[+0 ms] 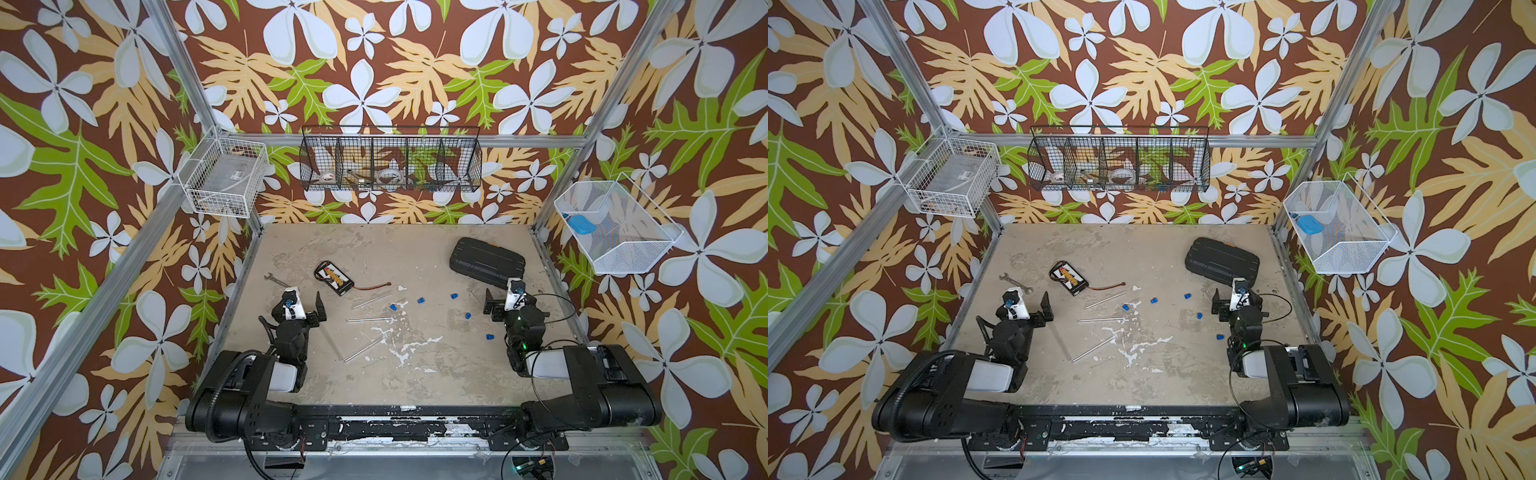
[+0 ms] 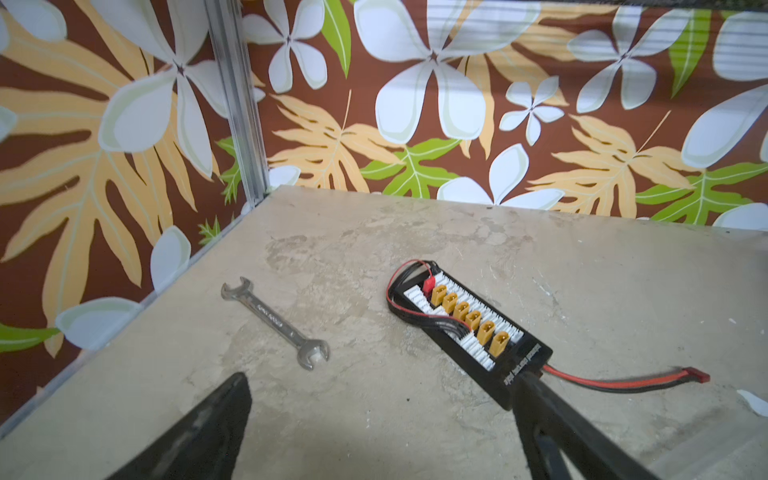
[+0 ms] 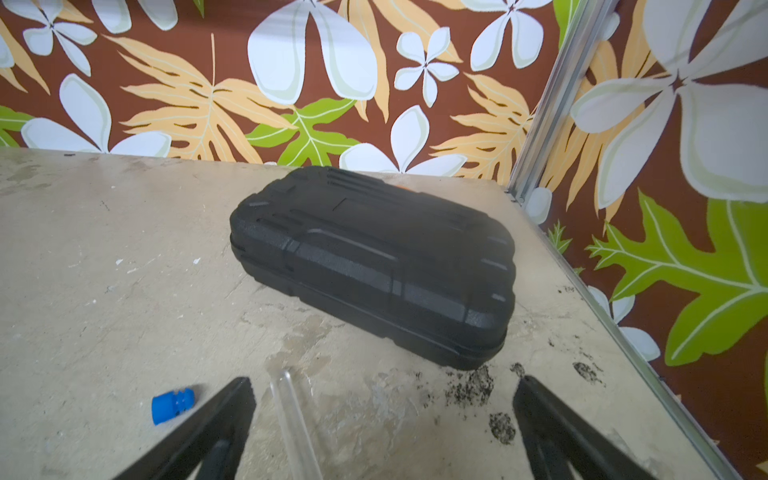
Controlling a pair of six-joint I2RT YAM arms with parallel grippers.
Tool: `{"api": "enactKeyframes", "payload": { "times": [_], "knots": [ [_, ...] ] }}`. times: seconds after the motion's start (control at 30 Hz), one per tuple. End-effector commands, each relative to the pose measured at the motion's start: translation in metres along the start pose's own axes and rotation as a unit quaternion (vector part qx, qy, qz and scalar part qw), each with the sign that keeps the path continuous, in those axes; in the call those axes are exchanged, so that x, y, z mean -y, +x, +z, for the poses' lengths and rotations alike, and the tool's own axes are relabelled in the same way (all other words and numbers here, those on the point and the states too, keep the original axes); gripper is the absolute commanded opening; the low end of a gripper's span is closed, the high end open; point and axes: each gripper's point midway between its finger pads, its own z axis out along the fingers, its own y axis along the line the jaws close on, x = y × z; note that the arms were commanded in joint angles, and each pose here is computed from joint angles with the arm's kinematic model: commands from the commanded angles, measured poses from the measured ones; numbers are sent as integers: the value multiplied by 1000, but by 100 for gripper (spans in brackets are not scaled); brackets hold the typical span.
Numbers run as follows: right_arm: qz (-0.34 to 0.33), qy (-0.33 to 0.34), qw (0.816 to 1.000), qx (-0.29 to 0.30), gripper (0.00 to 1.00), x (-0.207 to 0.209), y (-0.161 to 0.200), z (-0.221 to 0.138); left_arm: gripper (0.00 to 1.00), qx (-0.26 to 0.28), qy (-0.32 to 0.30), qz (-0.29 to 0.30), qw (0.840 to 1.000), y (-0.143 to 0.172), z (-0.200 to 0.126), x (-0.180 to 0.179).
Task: Insert stoppers into test tubes
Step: Pick up the test tube at the center of the board.
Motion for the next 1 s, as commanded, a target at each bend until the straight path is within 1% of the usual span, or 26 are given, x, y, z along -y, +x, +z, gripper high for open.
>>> {"api": "enactKeyframes", "payload": {
  "times": [0.0,0.07,0.2,0.33,0.43,0.5,0.53,0.63,0.7,0.8,0.83,0.97],
  "knots": [
    [9,19,1000,-7,99,7,-7,-1,100,16,10,5,1000,-16,-7,3],
    [9,7,1000,-10,99,3,-12,-5,100,4,18,26,999,-22,-8,6],
    [31,18,999,-19,99,8,-22,-12,100,-23,34,68,997,-36,-10,12],
    [53,1,998,-33,98,3,-34,-16,99,-68,98,95,988,-45,-15,33],
    [80,-38,994,-57,96,-12,-39,-17,95,-102,162,103,976,-46,-23,54],
    [87,-44,992,-76,96,-18,-40,-18,88,-127,214,102,963,-45,-30,71],
    [89,-49,991,-83,96,-20,-41,-19,87,-136,233,98,958,-44,-34,77],
    [106,-55,987,-104,96,-24,-46,-21,86,-168,291,112,935,-37,-46,101],
    [117,-66,984,-116,95,-28,-52,-24,86,-196,325,140,914,-31,-56,119],
    [133,-66,981,-127,95,-28,-60,-30,85,-231,355,175,889,-21,-67,138],
    [136,-65,980,-129,94,-27,-63,-32,85,-239,361,182,883,-18,-70,143],
    [140,-46,979,-138,93,-19,-72,-43,83,-292,386,205,851,-2,-85,158]
  ]
}}
